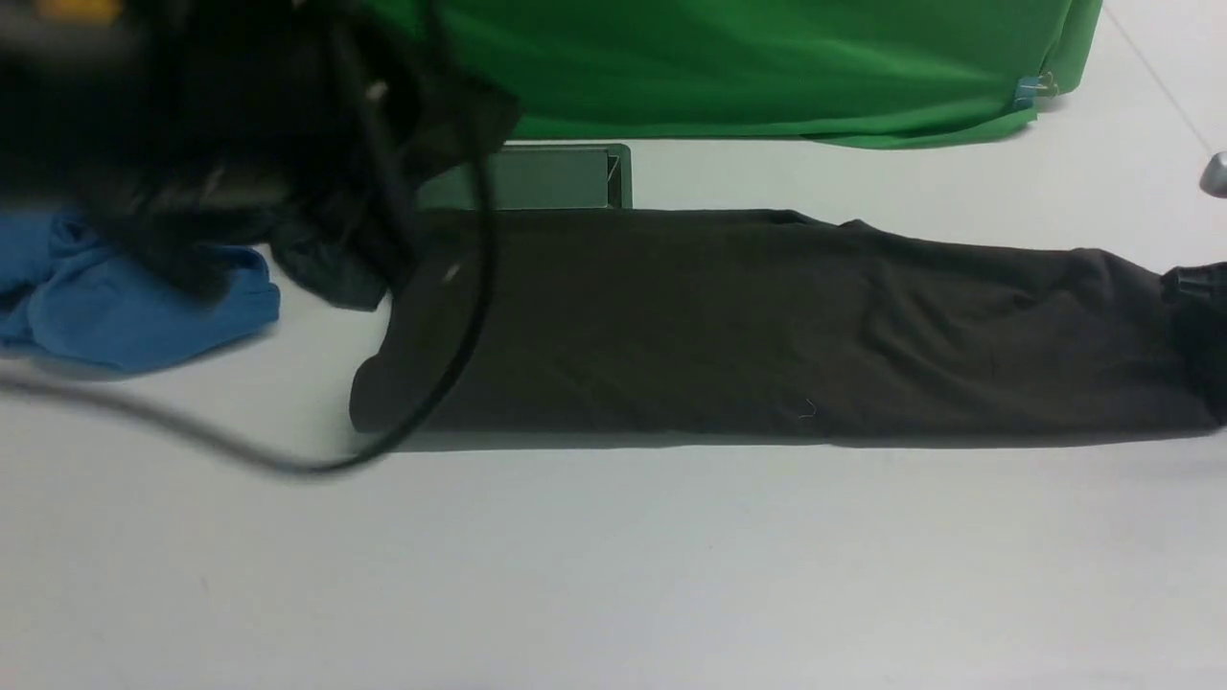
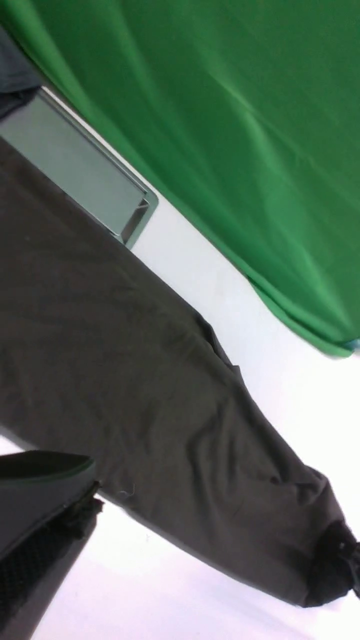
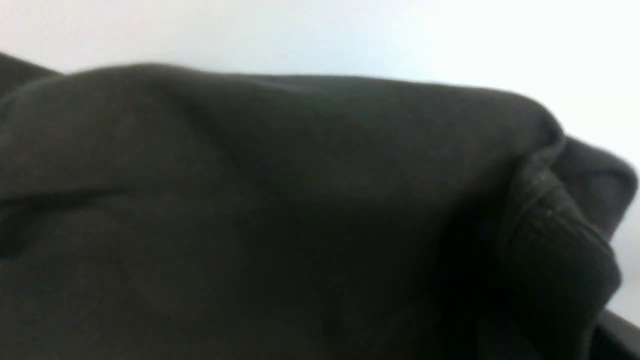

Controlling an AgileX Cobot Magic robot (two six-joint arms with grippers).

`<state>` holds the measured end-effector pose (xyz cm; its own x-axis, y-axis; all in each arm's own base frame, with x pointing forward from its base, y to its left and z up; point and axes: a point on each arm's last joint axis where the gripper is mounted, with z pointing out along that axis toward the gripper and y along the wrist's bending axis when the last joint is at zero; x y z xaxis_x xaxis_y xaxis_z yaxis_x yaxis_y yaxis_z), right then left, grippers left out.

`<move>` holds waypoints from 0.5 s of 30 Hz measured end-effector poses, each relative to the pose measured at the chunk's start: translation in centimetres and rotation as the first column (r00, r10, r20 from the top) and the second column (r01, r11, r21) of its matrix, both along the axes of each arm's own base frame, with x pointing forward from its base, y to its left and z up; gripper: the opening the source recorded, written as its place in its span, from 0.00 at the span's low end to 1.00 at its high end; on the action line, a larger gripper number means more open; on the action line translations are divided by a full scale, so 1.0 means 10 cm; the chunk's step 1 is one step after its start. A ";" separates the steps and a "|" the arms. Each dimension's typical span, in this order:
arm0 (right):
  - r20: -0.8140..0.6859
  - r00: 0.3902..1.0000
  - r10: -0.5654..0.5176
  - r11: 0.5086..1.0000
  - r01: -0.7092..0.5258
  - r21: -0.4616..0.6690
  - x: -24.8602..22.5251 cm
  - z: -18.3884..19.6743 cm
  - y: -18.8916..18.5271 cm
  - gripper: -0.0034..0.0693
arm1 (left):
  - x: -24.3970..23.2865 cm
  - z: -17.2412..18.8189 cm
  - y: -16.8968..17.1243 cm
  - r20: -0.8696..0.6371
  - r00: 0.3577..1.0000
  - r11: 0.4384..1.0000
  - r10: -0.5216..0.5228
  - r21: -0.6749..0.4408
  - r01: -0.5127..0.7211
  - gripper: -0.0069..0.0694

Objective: Fold a long-sleeved shirt on a white desktop.
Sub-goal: 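Pull the folded dark garment lengthwise by its ends to straighten it flat on the table, then fold the right end of the dark garment over onto its left end with the right gripper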

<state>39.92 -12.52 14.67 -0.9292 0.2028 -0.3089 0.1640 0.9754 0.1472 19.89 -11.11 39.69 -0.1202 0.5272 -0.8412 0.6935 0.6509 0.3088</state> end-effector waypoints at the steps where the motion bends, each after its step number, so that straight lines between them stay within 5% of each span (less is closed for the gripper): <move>1: -0.029 1.000 0.009 1.000 -0.009 -0.022 -0.05 0.04 -0.01 0.18 | -0.14 -0.03 0.07 0.026 1.000 1.000 0.017 -0.024 -0.016 0.11; 9: 0.030 0.989 -0.143 0.980 0.146 -0.138 -0.53 0.91 -0.39 0.18 | -0.69 -0.28 0.37 0.140 0.987 0.993 0.075 -0.102 -0.061 0.11; 15: 0.100 0.986 -0.131 0.981 0.143 -0.133 -0.66 1.32 -0.20 0.18 | -0.79 -0.39 0.43 0.146 0.985 0.993 0.089 -0.086 -0.077 0.11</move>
